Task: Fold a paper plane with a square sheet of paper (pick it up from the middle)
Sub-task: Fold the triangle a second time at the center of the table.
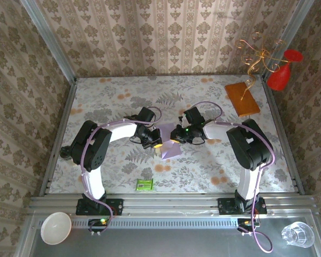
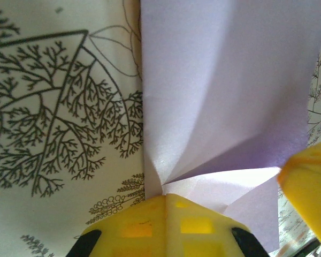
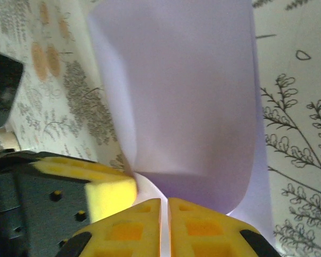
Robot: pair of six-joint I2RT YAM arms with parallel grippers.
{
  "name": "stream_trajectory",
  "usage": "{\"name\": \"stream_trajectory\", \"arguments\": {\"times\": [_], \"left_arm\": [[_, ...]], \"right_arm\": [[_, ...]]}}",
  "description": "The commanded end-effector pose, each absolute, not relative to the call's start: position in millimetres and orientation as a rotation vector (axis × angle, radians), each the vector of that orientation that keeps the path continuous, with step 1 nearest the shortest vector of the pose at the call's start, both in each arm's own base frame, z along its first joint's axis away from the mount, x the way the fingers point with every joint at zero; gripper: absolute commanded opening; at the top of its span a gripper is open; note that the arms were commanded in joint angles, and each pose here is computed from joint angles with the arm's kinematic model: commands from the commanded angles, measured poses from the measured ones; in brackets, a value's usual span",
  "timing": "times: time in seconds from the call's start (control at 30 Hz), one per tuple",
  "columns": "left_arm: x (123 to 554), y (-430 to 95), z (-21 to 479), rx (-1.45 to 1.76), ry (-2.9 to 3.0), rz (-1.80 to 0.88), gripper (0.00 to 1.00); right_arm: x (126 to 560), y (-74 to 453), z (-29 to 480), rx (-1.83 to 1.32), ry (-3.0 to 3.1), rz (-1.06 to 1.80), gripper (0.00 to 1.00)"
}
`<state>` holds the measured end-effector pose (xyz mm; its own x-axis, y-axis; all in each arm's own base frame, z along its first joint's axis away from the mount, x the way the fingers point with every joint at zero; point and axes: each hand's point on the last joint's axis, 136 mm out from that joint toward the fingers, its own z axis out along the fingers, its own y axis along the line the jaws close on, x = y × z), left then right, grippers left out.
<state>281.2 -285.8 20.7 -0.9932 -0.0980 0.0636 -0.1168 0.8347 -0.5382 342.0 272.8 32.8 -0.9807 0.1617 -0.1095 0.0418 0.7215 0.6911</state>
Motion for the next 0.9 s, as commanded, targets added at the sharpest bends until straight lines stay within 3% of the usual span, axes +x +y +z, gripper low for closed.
{"name": "stream_trajectory", "arguments": {"times": [0.0, 0.37, 0.87], "left_arm": [[276, -276, 13, 0.178, -2.978, 0.803, 0.0], [277, -278, 20, 0.157, -2.981, 0.823, 0.0], [284, -314, 72, -0.036, -3.014, 1.037, 0.03]], "right_arm": [[342, 279, 30, 0.112, 2.787, 1.118, 0.14], [340, 271, 7, 0.126, 2.857, 1.032, 0.13], [327, 255, -17, 0.171, 2.957, 0.904, 0.11]]}}
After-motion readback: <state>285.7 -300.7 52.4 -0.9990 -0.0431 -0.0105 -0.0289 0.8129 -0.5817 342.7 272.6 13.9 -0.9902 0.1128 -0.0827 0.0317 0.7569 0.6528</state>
